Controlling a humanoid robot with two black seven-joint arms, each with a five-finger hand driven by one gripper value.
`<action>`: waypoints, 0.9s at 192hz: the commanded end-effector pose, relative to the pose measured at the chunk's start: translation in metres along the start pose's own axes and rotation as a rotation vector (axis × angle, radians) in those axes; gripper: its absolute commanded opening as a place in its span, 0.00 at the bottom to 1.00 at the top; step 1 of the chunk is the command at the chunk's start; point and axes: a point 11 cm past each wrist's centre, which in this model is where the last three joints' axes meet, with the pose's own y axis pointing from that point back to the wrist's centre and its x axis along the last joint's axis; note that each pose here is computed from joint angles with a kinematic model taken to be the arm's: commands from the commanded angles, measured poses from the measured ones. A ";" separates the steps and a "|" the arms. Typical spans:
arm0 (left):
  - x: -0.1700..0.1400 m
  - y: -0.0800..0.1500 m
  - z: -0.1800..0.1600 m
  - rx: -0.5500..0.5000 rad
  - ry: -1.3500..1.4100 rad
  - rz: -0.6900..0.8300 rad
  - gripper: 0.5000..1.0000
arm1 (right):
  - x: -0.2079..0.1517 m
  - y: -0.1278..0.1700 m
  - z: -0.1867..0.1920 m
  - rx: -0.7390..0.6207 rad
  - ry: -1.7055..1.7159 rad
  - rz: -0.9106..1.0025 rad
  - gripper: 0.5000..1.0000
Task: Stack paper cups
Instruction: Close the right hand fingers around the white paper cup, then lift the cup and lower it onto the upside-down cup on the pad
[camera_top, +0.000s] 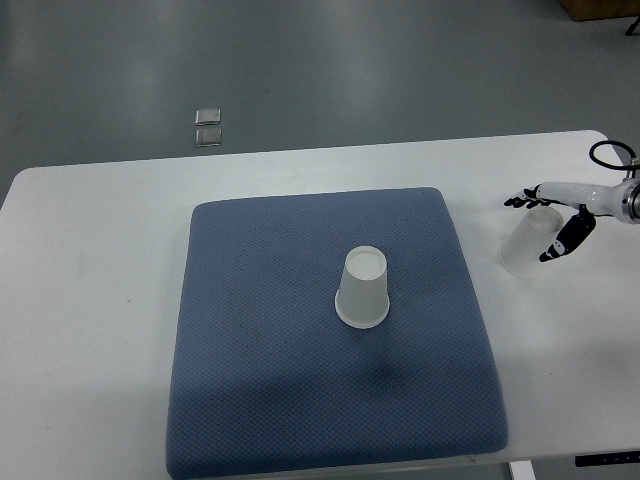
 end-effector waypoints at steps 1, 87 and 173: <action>0.000 0.000 0.000 0.000 -0.001 0.000 1.00 | 0.000 -0.006 0.005 -0.023 0.008 0.030 0.82; 0.000 0.000 0.000 0.000 -0.001 0.000 1.00 | -0.005 -0.007 0.010 -0.039 0.030 0.034 0.45; 0.000 0.000 0.000 0.000 -0.001 0.000 1.00 | 0.017 -0.003 0.001 -0.009 0.014 0.072 0.23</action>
